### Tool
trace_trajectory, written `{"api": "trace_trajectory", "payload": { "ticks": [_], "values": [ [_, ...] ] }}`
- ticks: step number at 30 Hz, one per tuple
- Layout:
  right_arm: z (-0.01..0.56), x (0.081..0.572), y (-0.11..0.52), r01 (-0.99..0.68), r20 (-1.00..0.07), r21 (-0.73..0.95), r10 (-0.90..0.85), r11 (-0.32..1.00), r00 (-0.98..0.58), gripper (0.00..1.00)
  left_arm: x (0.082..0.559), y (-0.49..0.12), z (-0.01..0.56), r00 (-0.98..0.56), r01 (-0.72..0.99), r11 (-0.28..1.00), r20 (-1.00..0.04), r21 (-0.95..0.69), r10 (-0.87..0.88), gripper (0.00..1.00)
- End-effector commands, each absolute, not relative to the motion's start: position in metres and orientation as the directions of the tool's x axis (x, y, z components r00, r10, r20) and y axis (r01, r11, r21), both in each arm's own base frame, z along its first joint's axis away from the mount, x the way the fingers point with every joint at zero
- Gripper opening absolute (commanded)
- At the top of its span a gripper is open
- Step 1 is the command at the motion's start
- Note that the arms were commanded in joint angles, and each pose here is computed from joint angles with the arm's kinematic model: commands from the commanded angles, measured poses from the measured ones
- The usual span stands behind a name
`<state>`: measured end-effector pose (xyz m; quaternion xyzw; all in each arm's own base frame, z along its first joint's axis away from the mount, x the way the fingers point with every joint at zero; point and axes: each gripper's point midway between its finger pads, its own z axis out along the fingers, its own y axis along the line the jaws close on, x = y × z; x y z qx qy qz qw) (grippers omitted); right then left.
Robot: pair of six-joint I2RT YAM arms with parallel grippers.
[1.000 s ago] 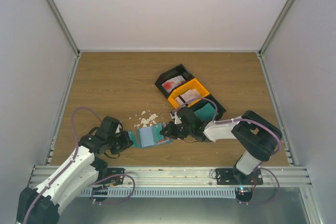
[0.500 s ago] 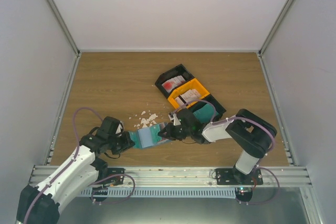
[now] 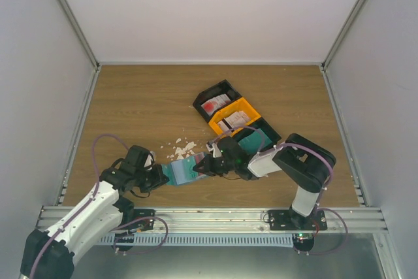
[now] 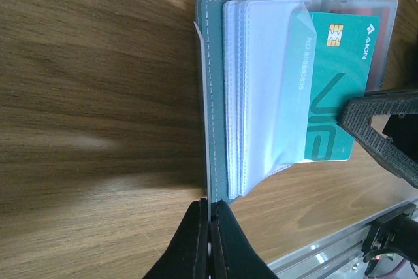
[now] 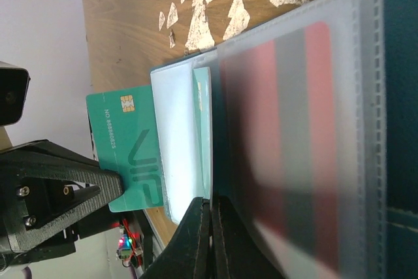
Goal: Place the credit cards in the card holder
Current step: Insert the credit card into the card holder.
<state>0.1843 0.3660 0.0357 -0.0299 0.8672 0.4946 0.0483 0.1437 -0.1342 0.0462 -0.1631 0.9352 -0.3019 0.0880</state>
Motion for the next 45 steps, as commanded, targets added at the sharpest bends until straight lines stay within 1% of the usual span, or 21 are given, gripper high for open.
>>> {"api": "trace_trajectory", "payload": {
  "ticks": [1, 8, 20, 23, 27, 30, 31, 33, 39, 45],
  "values": [
    [0.029, 0.172, 0.374, -0.099, -0.086, 0.857, -0.049, 0.505, -0.995, 0.01, 0.148, -0.140, 0.048, -0.936, -0.218, 0.750, -0.084, -0.624, -0.342, 0.00],
    [0.024, 0.167, 0.380, -0.107, -0.074, 0.857, -0.086, 0.504, -0.994, 0.02, 0.148, -0.140, 0.048, -0.936, -0.215, 0.749, -0.085, -0.627, -0.340, 0.00],
    [0.027, 0.171, 0.392, -0.178, -0.138, 0.826, -0.114, 0.534, -0.984, 0.16, 0.148, -0.142, 0.049, -0.938, -0.210, 0.746, -0.084, -0.632, -0.336, 0.00],
    [0.029, 0.174, 0.391, -0.204, -0.173, 0.792, -0.109, 0.576, -0.979, 0.22, 0.149, -0.142, 0.049, -0.938, -0.208, 0.746, -0.087, -0.633, -0.336, 0.00],
    [0.030, 0.179, 0.388, -0.239, -0.220, 0.718, -0.113, 0.654, -0.969, 0.34, 0.149, -0.142, 0.050, -0.938, -0.206, 0.743, -0.088, -0.636, -0.335, 0.00],
    [0.029, 0.181, 0.391, -0.256, -0.237, 0.661, -0.127, 0.705, -0.963, 0.42, 0.150, -0.143, 0.049, -0.939, -0.204, 0.741, -0.087, -0.640, -0.334, 0.00],
    [0.028, 0.180, 0.394, -0.266, -0.241, 0.638, -0.141, 0.723, -0.960, 0.44, 0.149, -0.144, 0.049, -0.939, -0.202, 0.739, -0.087, -0.643, -0.332, 0.00],
    [0.025, 0.180, 0.402, -0.288, -0.255, 0.593, -0.164, 0.752, -0.953, 0.45, 0.149, -0.145, 0.048, -0.942, -0.196, 0.735, -0.084, -0.649, -0.326, 0.00],
    [0.015, 0.179, 0.402, -0.303, -0.261, 0.498, -0.192, 0.813, -0.946, 0.45, 0.149, -0.146, 0.046, -0.944, -0.194, 0.738, -0.080, -0.646, -0.319, 0.00],
    [0.037, 0.194, 0.384, -0.283, -0.340, 0.433, -0.135, 0.856, -0.931, 0.48, 0.152, -0.142, 0.046, -0.936, -0.209, 0.747, -0.091, -0.631, -0.339, 0.00]
  ]
}}
